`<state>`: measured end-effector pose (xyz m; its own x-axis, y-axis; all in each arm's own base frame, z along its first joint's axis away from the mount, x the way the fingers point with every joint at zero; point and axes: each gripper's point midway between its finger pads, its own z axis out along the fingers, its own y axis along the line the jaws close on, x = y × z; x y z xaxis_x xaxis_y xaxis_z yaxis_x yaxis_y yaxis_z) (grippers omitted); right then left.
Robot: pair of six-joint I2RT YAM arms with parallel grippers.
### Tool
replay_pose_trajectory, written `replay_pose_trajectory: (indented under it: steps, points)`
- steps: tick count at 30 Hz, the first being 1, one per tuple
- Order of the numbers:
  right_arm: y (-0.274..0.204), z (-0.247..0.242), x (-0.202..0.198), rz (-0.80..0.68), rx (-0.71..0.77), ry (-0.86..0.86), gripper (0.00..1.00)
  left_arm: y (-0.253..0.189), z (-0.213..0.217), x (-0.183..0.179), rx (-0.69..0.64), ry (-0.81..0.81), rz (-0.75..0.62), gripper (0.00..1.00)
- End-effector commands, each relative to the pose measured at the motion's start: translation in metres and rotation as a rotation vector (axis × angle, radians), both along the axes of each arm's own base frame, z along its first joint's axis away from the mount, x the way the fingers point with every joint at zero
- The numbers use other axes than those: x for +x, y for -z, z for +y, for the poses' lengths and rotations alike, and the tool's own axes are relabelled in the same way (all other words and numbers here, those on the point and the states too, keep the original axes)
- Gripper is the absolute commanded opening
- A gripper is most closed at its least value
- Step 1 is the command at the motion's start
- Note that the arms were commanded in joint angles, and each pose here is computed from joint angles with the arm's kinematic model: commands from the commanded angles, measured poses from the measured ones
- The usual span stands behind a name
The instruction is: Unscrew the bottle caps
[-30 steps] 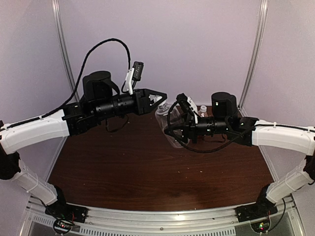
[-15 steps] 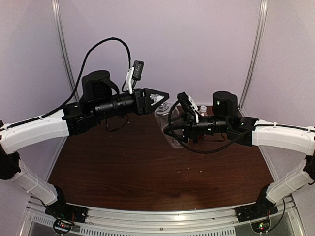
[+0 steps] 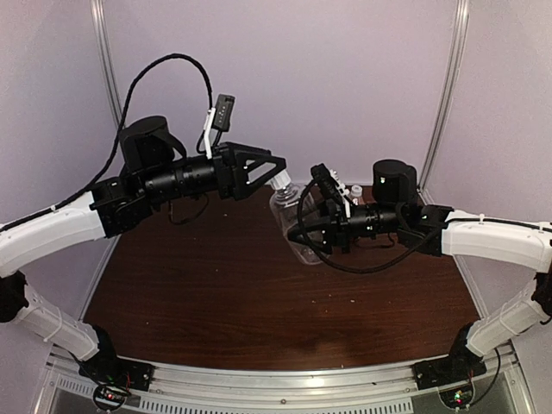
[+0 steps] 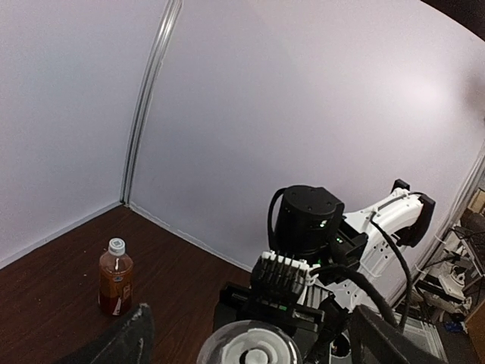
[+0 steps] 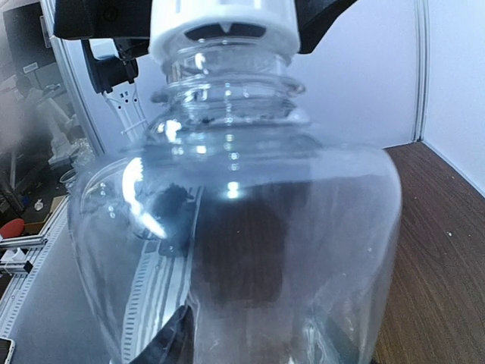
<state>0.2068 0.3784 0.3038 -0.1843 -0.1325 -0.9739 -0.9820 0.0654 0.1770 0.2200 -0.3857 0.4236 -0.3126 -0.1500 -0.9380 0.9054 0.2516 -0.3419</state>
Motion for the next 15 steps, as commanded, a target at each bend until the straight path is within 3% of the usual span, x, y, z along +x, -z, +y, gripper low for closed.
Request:
replay_pose_trajectory:
  steps: [1,7,15]
  points:
    - [-0.017,-0.003,-0.023,-0.005,0.061,-0.130,0.44,-0.015,0.008,-0.028,-0.029,0.167,-0.184,0.90]
    - [-0.021,-0.001,-0.043,0.035,0.086,-0.268,0.45,-0.013,0.010,-0.050,-0.029,0.318,-0.301,0.84]
    - [-0.021,0.001,-0.049,0.064,0.093,-0.328,0.45,-0.013,0.000,-0.064,-0.053,0.489,-0.347,0.78]
